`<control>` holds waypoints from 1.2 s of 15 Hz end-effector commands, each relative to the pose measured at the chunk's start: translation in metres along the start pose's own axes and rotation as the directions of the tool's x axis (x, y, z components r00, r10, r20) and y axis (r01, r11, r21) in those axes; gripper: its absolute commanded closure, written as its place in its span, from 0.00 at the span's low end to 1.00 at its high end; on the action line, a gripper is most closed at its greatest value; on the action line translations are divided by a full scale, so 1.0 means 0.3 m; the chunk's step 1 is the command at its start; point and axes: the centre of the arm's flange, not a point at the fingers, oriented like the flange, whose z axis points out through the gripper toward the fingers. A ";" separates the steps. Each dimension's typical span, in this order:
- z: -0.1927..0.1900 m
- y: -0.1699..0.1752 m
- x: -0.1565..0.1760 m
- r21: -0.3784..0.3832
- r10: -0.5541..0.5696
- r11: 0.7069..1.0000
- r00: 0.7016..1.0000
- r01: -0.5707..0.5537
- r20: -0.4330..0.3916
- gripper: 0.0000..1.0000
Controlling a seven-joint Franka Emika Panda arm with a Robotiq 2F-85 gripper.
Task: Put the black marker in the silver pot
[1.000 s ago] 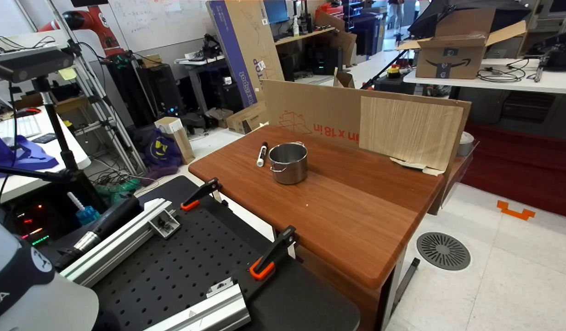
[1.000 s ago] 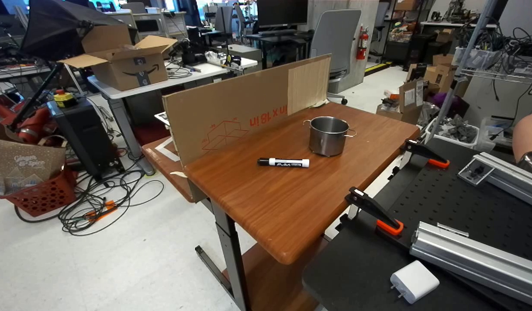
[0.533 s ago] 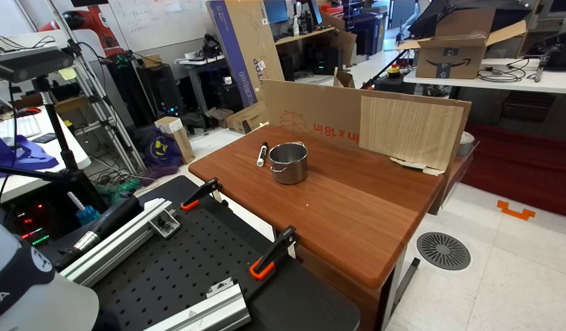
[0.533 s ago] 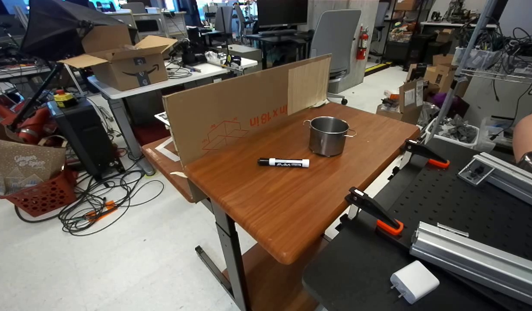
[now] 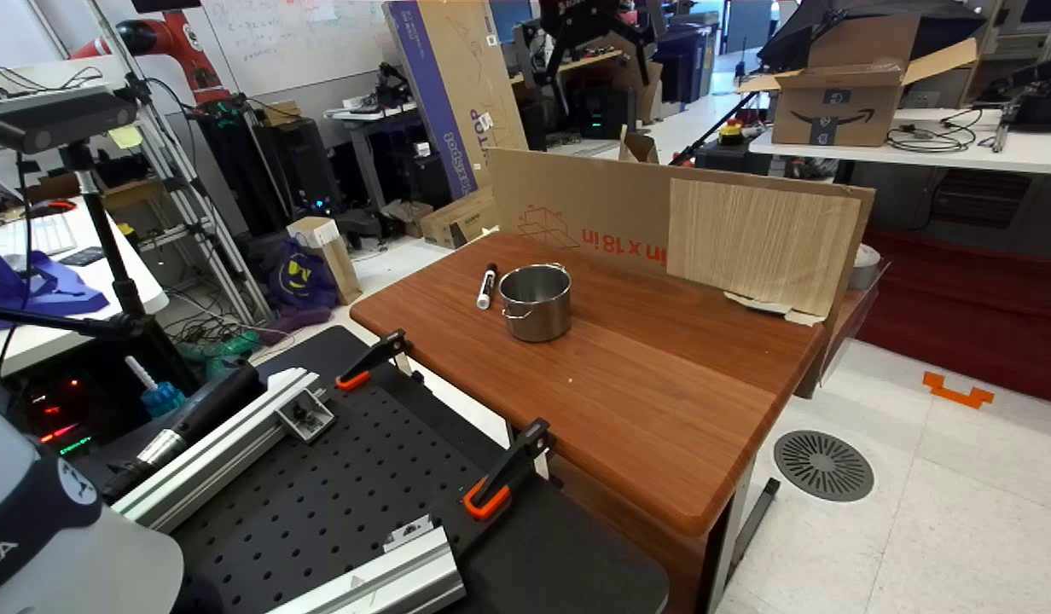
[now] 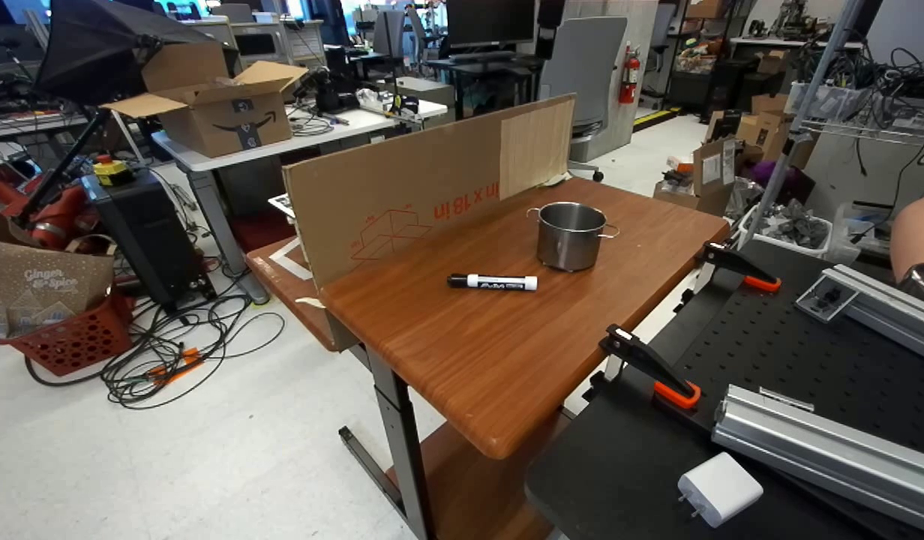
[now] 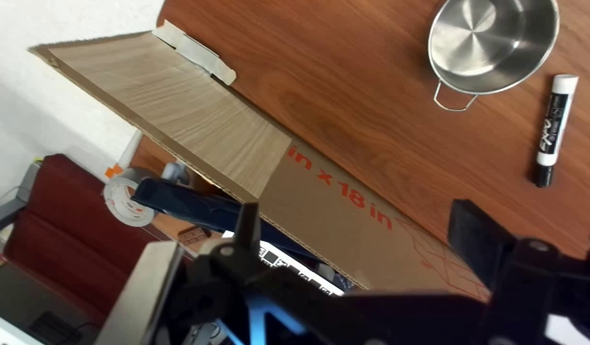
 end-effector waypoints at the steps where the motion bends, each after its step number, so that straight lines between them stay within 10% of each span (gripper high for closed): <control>1: 0.054 -0.031 0.051 0.053 -0.118 0.992 0.993 0.118 -0.010 0.00; 18: 0.450 -0.471 0.217 0.261 -0.337 0.923 0.922 0.283 0.192 0.00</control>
